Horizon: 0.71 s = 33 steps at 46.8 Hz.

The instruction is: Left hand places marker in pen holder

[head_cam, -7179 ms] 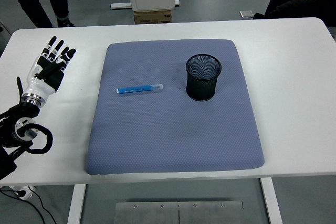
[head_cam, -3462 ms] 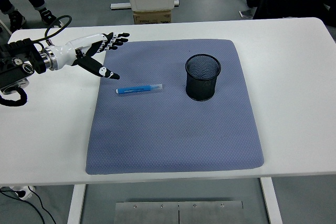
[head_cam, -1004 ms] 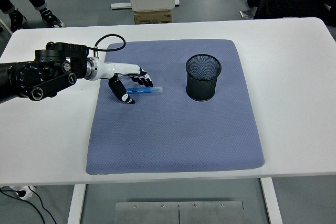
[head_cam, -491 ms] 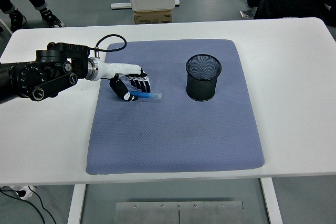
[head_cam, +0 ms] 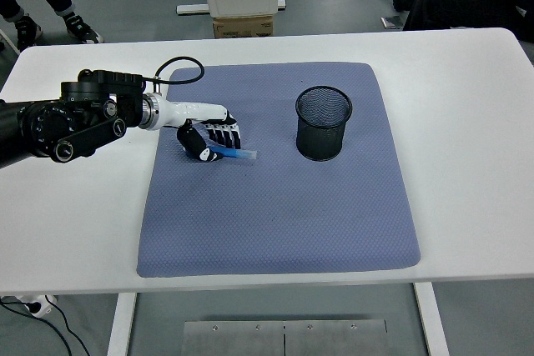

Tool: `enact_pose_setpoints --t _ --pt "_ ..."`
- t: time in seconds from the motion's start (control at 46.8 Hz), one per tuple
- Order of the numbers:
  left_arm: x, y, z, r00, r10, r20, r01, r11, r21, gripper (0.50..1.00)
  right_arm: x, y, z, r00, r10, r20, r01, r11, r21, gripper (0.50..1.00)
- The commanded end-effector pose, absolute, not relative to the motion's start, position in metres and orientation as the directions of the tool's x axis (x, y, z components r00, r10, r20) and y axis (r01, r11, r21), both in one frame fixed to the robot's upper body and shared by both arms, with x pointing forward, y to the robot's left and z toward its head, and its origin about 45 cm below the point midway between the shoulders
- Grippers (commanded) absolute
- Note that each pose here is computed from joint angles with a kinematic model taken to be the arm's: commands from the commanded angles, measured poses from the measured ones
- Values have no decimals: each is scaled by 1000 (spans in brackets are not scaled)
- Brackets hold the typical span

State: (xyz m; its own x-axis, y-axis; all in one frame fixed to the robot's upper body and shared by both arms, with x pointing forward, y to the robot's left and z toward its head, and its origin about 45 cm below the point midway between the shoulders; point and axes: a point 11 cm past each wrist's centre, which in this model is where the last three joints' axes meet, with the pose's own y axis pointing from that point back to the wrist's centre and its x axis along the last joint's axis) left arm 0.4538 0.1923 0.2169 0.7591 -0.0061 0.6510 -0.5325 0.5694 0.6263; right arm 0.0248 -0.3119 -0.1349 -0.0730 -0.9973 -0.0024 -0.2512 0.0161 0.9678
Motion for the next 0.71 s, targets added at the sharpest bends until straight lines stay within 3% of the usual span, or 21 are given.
enact_pose_setpoints --t 0.0,0.214,0.684 --pt "454 191 217 759 -9 651 -531 570 627 587 25 -312 -135 -73 -997 -4 -251 15 968 1000" --pt "454 191 217 758 -9 652 -531 571 626 502 25 -312 -135 -73 -997 -2 -251 16 968 1000" --pt "455 191 219 753 -6 658 -537 572 620 500 25 -312 -135 -73 -997 -4 -251 15 968 1000"
